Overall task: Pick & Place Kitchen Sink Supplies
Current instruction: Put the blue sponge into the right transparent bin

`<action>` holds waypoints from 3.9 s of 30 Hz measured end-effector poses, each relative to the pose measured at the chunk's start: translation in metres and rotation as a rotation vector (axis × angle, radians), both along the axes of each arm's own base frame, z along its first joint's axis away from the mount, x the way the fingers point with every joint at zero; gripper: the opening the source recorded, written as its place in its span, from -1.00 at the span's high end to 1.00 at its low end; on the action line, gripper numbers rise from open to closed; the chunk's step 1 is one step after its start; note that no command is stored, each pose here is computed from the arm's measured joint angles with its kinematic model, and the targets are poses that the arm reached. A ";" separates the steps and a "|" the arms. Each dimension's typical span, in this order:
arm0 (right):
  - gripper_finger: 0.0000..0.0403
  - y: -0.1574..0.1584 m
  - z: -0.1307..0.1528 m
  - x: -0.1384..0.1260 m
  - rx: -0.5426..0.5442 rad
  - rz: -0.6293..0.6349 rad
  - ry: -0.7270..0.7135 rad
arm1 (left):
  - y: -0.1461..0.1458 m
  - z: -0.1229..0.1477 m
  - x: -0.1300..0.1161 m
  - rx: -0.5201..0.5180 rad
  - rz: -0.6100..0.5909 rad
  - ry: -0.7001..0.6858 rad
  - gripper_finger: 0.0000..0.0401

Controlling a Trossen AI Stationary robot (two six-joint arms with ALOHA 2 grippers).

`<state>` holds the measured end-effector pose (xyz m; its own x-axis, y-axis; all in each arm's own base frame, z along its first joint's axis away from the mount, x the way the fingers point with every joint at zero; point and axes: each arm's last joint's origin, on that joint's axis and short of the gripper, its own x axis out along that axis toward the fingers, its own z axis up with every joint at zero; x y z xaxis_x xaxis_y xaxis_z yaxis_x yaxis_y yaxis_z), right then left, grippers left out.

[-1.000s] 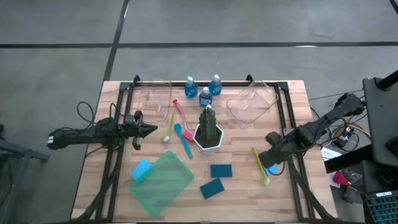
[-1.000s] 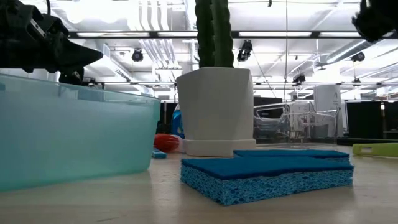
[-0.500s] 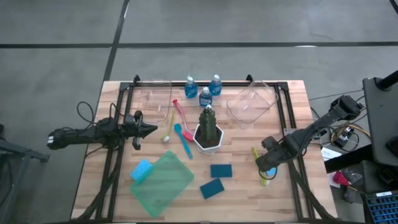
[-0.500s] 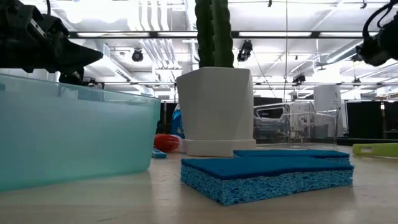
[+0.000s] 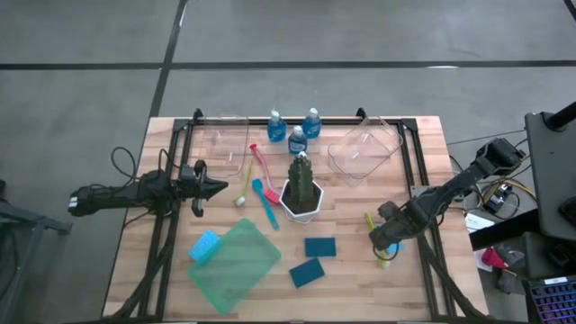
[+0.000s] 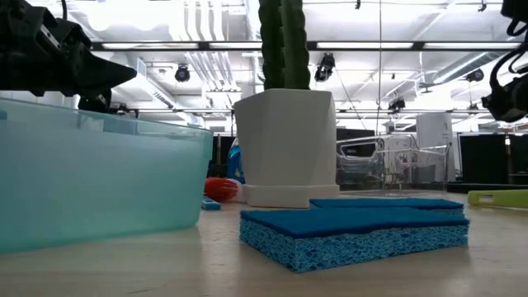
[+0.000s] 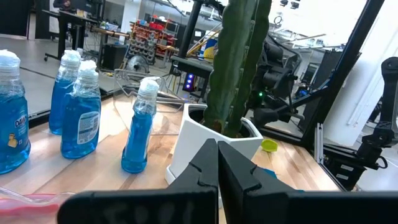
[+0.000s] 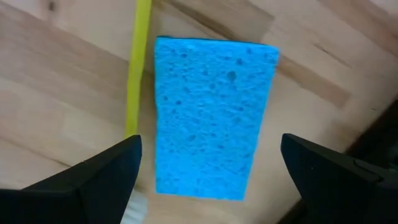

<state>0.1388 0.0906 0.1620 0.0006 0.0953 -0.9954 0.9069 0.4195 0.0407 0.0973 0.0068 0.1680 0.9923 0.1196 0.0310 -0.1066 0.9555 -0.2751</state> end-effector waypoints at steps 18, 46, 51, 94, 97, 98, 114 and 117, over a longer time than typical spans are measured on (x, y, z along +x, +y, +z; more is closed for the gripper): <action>-0.90 -0.004 -0.024 -0.006 0.015 -0.023 -0.021 | 0.000 0.000 0.000 0.000 0.000 0.000 1.00; -0.36 -0.005 -0.023 -0.004 -0.039 -0.016 -0.056 | 0.000 0.000 0.000 0.000 0.000 0.000 1.00; -0.32 -0.004 -0.021 -0.002 -0.038 -0.019 -0.080 | 0.000 0.000 0.000 0.000 0.000 0.000 1.00; -0.32 -0.003 0.109 0.027 -0.101 0.001 -0.109 | 0.000 0.000 0.000 0.000 0.000 0.000 1.00; -0.32 -0.012 0.127 0.034 -0.121 0.007 -0.159 | 0.000 0.000 0.000 0.000 0.000 0.000 1.00; -0.32 -0.016 0.133 0.036 -0.128 0.007 -0.169 | 0.000 0.000 0.000 0.000 0.000 0.000 1.00; -0.32 -0.095 0.185 0.054 -0.241 0.045 -0.302 | 0.000 0.000 0.000 0.000 0.000 0.000 1.00; -0.32 -0.113 0.189 0.053 -0.271 0.047 -0.308 | 0.000 0.000 0.000 0.000 0.000 0.000 1.00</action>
